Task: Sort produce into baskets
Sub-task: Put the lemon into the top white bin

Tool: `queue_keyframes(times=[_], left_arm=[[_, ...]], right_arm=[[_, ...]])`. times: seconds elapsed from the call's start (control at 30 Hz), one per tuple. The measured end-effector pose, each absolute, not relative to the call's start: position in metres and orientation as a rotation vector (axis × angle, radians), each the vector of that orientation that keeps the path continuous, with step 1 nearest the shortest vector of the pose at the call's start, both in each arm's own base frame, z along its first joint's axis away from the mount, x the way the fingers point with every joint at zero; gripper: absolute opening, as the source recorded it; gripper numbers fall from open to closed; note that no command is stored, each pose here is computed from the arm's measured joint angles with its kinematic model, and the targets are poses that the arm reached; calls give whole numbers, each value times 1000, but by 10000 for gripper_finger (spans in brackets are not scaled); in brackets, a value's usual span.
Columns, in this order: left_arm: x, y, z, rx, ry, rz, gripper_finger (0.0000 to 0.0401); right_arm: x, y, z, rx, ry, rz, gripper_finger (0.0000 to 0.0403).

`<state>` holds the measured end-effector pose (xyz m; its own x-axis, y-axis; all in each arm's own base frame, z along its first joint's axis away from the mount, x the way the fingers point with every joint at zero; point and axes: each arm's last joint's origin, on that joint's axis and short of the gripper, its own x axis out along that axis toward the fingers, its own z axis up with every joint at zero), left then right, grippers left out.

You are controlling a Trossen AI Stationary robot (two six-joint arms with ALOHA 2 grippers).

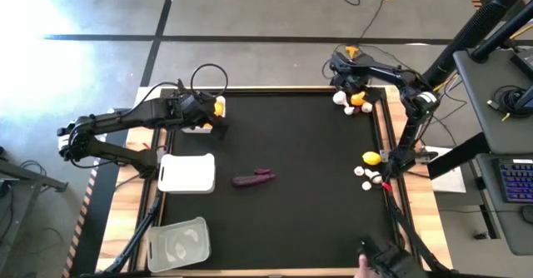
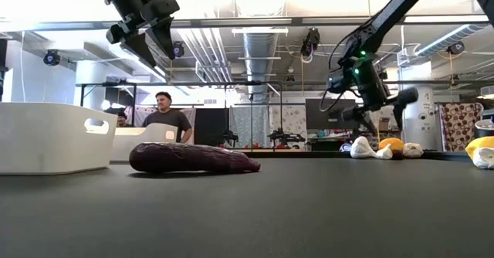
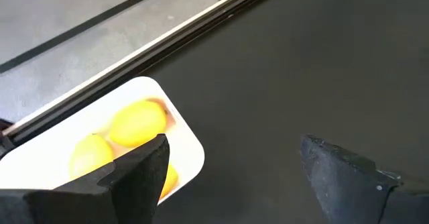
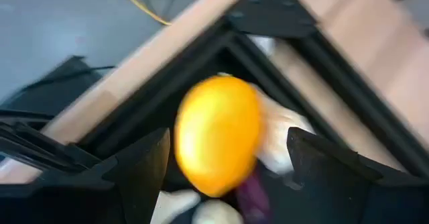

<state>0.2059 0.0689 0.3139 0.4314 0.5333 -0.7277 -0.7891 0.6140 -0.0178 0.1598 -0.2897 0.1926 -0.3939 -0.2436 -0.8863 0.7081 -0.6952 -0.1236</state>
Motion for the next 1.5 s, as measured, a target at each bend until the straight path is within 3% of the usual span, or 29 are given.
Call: queue_keyframes(times=[0.57, 0.83, 0.97, 1.13, 1.33, 1.5], left_arm=[[208, 70, 316, -396, 717, 839, 315], [216, 71, 322, -376, 635, 785, 315], [225, 70, 330, -320, 579, 610, 315], [236, 73, 335, -230, 504, 548, 315], [258, 75, 334, -106, 446, 364, 315], [269, 71, 335, -116, 390, 185, 315]], right_arm=[[157, -301, 142, 1325, 739, -2026, 297], [160, -301, 146, 1277, 837, -1900, 224], [166, -291, 162, 1151, 957, -1767, 215], [192, -256, 203, 907, 1019, -1615, 215], [232, -184, 252, 705, 937, -1388, 225], [264, -117, 266, 596, 917, -1164, 222]])
